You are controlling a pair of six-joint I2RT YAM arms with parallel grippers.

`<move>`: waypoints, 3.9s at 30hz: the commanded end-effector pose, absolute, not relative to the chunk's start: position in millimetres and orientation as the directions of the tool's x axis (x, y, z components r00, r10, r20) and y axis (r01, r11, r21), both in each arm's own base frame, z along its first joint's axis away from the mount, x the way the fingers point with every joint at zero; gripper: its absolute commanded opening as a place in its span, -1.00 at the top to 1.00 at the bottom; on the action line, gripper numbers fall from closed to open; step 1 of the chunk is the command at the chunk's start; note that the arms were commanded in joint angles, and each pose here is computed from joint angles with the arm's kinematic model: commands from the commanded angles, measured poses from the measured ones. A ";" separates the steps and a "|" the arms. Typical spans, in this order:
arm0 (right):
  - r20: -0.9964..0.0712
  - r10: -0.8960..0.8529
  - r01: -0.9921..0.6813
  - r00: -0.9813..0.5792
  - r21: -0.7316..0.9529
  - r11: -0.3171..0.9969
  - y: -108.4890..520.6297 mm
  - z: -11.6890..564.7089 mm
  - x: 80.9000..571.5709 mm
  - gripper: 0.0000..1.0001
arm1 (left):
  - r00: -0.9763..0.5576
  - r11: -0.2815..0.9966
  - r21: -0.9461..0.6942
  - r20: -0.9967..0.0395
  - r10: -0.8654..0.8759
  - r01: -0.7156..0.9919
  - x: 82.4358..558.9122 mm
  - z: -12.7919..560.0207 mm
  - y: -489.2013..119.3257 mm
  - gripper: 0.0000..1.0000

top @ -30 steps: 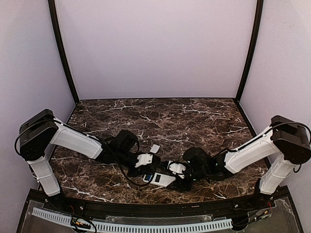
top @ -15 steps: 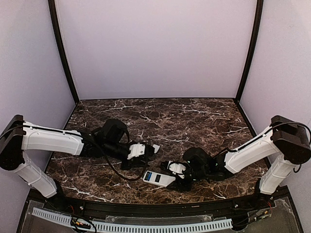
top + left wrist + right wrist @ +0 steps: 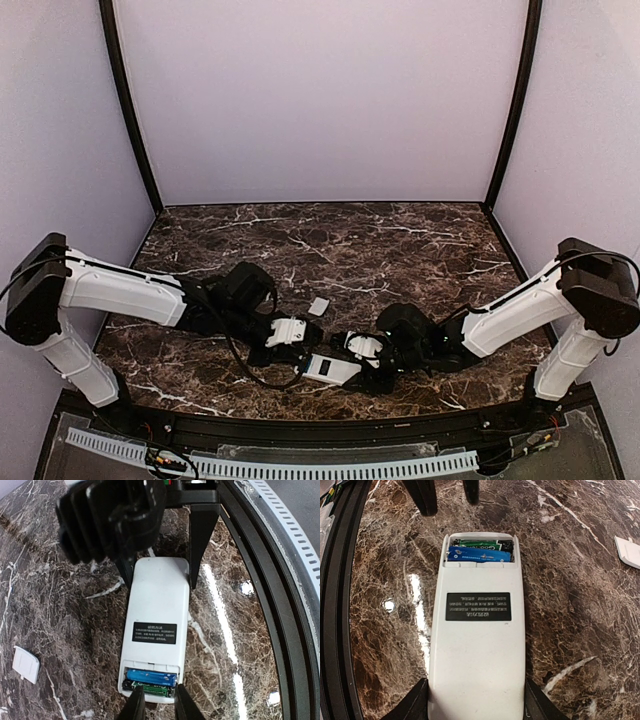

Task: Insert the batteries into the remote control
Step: Adjust the battery in the battery compartment.

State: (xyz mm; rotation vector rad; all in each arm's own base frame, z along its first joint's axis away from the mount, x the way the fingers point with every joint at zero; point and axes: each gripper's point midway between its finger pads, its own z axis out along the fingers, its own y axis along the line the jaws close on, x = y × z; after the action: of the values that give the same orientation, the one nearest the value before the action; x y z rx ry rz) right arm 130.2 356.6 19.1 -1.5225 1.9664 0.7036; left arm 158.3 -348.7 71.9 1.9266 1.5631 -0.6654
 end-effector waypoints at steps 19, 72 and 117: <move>-0.646 -0.728 -0.971 -0.228 0.096 0.219 346.2 3.2 120.7 1.00 | 0.189 -0.191 0.066 -0.638 0.746 0.979 152.9 45.0 -351.7 0.65; -0.665 -0.712 -0.971 -0.225 0.091 0.221 345.6 9.8 121.1 1.00 | 0.204 -0.146 0.161 -0.446 0.872 0.976 168.9 5.0 -327.2 0.82; -0.660 -0.711 -0.942 -0.241 -0.017 0.335 335.6 11.8 144.9 1.00 | -0.672 0.579 -0.341 -0.382 0.635 0.740 170.4 20.9 -341.0 0.09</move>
State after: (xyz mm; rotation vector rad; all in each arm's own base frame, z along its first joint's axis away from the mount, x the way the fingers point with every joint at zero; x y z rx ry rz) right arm 141.2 347.1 18.2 -1.4709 1.9884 0.5886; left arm 174.5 -346.9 29.9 1.1006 2.5435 -0.8012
